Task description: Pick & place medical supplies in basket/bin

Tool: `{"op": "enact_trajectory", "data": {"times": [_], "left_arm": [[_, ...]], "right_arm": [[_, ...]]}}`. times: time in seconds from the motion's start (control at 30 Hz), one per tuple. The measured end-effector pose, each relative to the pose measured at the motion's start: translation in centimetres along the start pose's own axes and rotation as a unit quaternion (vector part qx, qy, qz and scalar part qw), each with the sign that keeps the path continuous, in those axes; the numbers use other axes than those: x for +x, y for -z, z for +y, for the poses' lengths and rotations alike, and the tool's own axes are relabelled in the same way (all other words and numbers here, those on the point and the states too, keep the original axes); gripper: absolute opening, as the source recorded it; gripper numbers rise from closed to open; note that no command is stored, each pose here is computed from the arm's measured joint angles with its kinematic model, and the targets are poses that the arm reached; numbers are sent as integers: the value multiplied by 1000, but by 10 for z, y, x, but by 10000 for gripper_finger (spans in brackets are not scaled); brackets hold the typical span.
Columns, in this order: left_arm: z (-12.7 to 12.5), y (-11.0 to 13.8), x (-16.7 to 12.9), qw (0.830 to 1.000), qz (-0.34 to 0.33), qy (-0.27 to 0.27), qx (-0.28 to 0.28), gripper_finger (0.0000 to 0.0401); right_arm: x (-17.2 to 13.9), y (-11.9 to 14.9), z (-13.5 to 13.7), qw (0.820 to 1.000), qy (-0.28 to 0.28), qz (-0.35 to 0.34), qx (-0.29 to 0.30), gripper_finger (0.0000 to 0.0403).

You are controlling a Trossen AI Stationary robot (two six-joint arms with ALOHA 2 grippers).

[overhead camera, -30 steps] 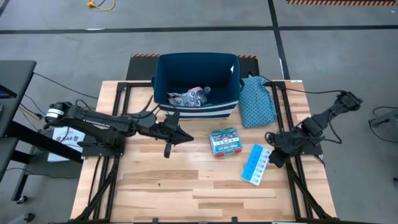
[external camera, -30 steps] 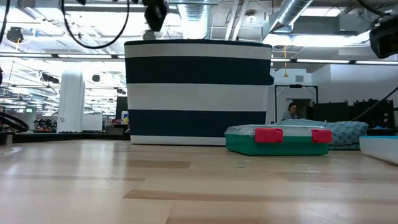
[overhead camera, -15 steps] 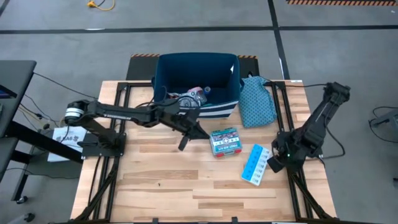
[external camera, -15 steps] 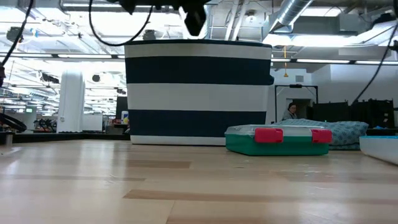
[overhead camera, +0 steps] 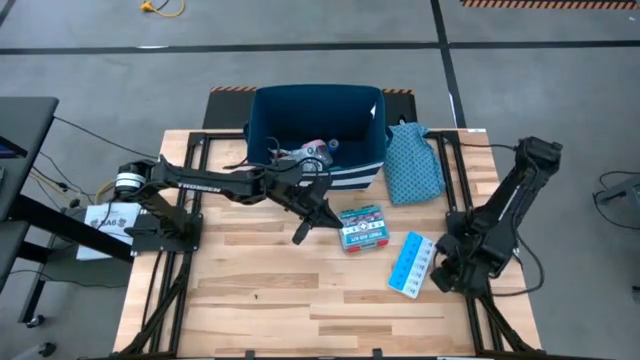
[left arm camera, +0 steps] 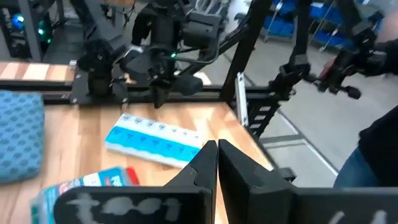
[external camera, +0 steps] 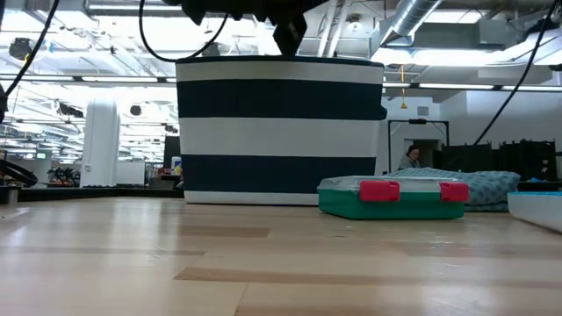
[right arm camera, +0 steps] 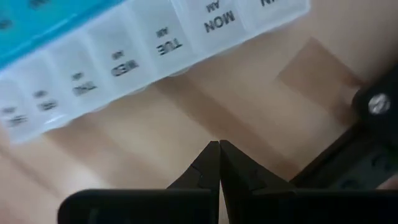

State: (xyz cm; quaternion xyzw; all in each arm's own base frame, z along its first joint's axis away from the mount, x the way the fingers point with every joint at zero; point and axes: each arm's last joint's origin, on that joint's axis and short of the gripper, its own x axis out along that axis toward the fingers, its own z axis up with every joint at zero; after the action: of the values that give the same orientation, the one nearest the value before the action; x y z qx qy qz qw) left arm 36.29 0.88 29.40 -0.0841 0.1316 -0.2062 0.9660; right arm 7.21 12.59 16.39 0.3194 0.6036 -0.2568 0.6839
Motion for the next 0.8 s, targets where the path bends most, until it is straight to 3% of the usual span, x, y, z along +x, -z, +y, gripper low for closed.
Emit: {"op": "enact_trajectory", "data": {"times": [0.2, 0.37, 0.7, 0.8], "left_arm": [[1, 4, 0, 1000, 17, -8, 3, 0], [-2, 4, 2, 999, 18, -22, 41, 0], [-11, 8, 7, 990, 38, -28, 132, 0], [-12, 10, 11, 991, 35, -38, 126, 0]], "right_arm": [[19, 1, 14, 997, 21, -8, -73, 0], [36, -3, 26, 991, 34, -9, -127, 0], [41, -7, 28, 989, 50, -4, -141, 0], [39, -7, 28, 989, 44, -3, -140, 0]]}}
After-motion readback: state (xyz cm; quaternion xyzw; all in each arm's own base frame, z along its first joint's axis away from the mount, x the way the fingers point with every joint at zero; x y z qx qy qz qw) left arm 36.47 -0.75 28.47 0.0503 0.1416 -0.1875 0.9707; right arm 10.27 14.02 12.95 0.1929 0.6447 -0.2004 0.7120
